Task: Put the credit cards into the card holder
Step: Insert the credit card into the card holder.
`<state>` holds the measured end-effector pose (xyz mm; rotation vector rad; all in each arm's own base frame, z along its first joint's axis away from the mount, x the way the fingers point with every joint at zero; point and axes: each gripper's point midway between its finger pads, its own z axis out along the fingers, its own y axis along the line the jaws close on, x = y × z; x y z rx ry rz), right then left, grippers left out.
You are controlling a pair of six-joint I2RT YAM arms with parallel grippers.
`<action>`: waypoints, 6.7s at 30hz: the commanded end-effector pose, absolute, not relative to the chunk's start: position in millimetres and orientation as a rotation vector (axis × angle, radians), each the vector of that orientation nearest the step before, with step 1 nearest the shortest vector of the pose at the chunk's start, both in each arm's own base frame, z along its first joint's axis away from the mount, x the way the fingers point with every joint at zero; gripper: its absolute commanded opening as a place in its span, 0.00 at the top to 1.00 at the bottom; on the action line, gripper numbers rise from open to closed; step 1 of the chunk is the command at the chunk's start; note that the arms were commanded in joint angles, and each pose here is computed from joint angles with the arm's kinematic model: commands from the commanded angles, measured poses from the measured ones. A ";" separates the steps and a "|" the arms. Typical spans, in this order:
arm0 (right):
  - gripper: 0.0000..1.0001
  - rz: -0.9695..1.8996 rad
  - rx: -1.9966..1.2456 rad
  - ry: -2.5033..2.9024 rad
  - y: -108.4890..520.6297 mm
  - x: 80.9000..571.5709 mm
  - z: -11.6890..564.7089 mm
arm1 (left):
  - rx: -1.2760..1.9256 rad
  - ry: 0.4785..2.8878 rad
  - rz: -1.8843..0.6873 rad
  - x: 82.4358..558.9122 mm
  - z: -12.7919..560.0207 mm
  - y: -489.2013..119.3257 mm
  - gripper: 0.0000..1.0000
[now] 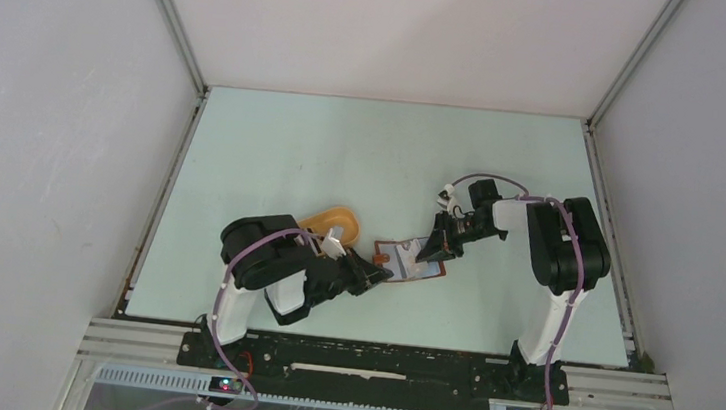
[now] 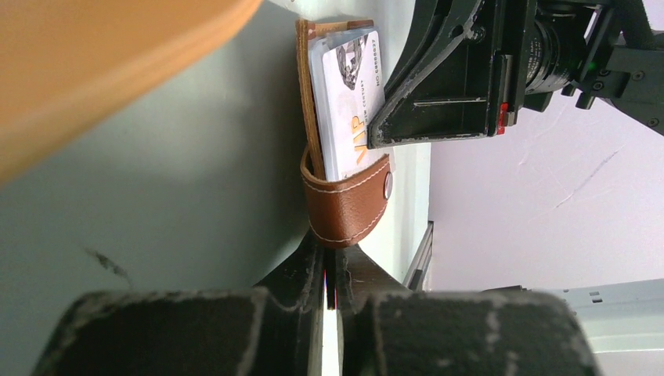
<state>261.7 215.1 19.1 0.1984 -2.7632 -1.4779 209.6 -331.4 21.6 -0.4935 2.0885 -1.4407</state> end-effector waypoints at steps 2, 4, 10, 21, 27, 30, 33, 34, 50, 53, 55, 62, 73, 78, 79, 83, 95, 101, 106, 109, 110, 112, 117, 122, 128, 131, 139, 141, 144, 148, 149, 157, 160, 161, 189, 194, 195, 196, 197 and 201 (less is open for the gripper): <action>0.85 -1.385 0.273 -2.853 212.0 270.9 10.9 | -0.451 2.049 -1.534 205.8 41.7 -338.9 0.94; 0.85 -1.379 0.285 -2.850 213.4 269.5 10.5 | -0.448 2.050 -1.539 205.1 42.4 -339.2 0.93; 0.85 -1.377 0.316 -2.841 216.7 267.6 12.0 | -0.451 2.041 -1.552 205.3 45.9 -339.9 0.94; 0.84 -1.386 0.343 -2.826 219.5 266.3 14.9 | -0.422 2.041 -1.595 200.9 53.7 -341.7 0.94; 0.84 -1.400 0.359 -2.799 222.6 263.0 16.3 | -0.422 2.038 -1.603 201.0 55.9 -340.6 0.94; 0.83 -1.422 0.370 -2.784 224.1 262.0 18.6 | -0.422 2.035 -1.607 201.4 57.5 -340.0 0.94; 0.82 -1.436 0.384 -2.770 225.4 260.6 20.7 | -0.420 2.035 -1.609 200.5 58.3 -338.8 0.94; 0.82 -1.437 0.387 -2.770 225.4 260.9 21.0 | -0.421 2.034 -1.611 200.7 58.8 -338.5 0.94; 0.83 -1.486 0.398 -2.699 232.2 254.6 23.2 | -0.412 2.027 -1.638 201.2 64.6 -339.6 0.94; 0.83 -1.495 0.398 -2.686 233.2 253.7 23.8 | -0.409 2.021 -1.647 201.6 67.3 -339.3 0.94; 0.83 -1.505 0.400 -2.684 233.2 254.0 25.3 | -0.405 2.018 -1.653 201.6 69.2 -339.2 0.94; 0.83 -1.528 0.382 -2.665 232.4 254.9 24.2 | -0.389 2.011 -1.675 200.9 74.5 -339.9 0.94; 0.80 -1.482 0.357 -2.676 229.4 256.1 18.0 | -0.391 2.053 -1.643 199.4 60.3 -336.6 0.94; 0.78 -1.467 0.365 -2.684 229.5 256.5 17.9 | -0.394 2.071 -1.612 199.2 52.5 -333.2 0.93; 0.78 -1.461 0.369 -2.690 229.3 256.8 17.6 | -0.399 2.078 -1.603 198.9 49.9 -331.9 0.93; 0.78 -1.446 0.385 -2.705 229.2 257.7 17.3 | -0.406 2.112 -1.572 195.7 39.2 -327.7 0.91; 0.80 -1.425 0.391 -2.705 230.8 256.7 14.3 | -0.401 2.173 -1.487 193.7 24.5 -320.7 0.66; 0.80 -1.436 0.392 -2.699 231.6 256.8 16.0 | -0.368 2.216 -1.369 198.1 18.5 -314.3 0.64; 0.80 -1.433 0.393 -2.695 231.2 255.9 15.7 | -0.342 2.239 -1.328 201.7 17.7 -316.1 0.66; 0.80 -1.431 0.397 -2.696 231.1 256.1 15.8 | -0.335 2.250 -1.308 202.1 15.7 -315.3 0.70; 0.80 -1.432 0.397 -2.695 231.1 256.0 16.0 | -0.333 2.252 -1.304 202.2 15.5 -315.3 0.71; 0.80 -1.429 0.395 -2.697 231.0 256.3 15.7 | -0.335 2.252 -1.300 202.4 15.1 -314.9 0.73; 0.80 -1.423 0.399 -2.693 232.3 254.6 15.0 | -0.336 2.252 -1.304 203.2 14.7 -316.1 0.84; 0.79 -1.418 0.425 -2.693 234.7 253.7 16.5 | -0.346 2.241 -1.308 203.0 14.3 -313.7 0.91; 0.77 -1.392 0.455 -2.708 237.2 253.5 17.9 | -0.359 2.230 -1.331 201.8 14.2 -313.3 0.93; 0.77 -1.381 0.457 -2.721 236.2 255.2 18.7 | -0.369 2.223 -1.361 199.2 14.3 -314.0 0.93; 0.77 -1.361 0.508 -2.753 233.2 258.3 19.5 | -0.390 2.207 -1.384 198.2 14.6 -310.8 0.95; 0.75 -1.361 0.507 -2.754 232.8 258.6 20.4 | -0.391 2.209 -1.374 198.2 13.7 -308.7 0.95; 0.69 -1.362 0.512 -2.751 232.4 259.1 22.3 | -0.392 2.211 -1.367 198.3 12.6 -307.3 0.95; 0.67 -1.362 0.525 -2.763 231.5 260.2 25.4 | -0.391 2.214 -1.364 197.9 11.3 -306.9 0.95; 0.67 -1.358 0.530 -2.768 231.1 260.7 25.8 | -0.394 2.215 -1.363 197.9 10.8 -306.4 0.95; 0.66 -1.336 0.553 -2.807 225.9 264.9 29.1 | -0.395 2.212 -1.364 198.2 10.6 -306.1 0.95; 0.66 -1.334 0.544 -2.806 223.8 265.2 29.1 | -0.396 2.209 -1.367 198.1 11.0 -305.9 0.95; 0.66 -1.332 0.538 -2.805 223.2 265.5 28.8 | -0.398 2.208 -1.368 198.1 11.1 -305.8 0.95; 0.92 -1.354 0.488 -2.772 219.9 265.2 23.4 | -0.402 2.186 -1.449 193.5 19.1 -310.3 0.95; 0.96 -1.384 0.491 -2.746 223.0 263.4 23.0 | -0.403 2.189 -1.454 191.7 20.1 -309.5 0.94; 0.96 -1.393 0.488 -2.736 223.8 262.6 22.8 | -0.403 2.191 -1.453 191.4 19.5 -309.2 0.94; 0.97 -1.398 0.486 -2.729 224.4 261.6 22.6 | -0.406 2.193 -1.452 191.3 19.0 -309.1 0.94; 0.97 -1.400 0.488 -2.725 225.0 261.2 22.2 | -0.405 2.194 -1.453 191.0 18.8 -309.5 0.94; 0.99 -1.408 0.487 -2.706 227.4 258.7 21.0 | -0.406 2.200 -1.452 191.4 17.0 -310.5 0.94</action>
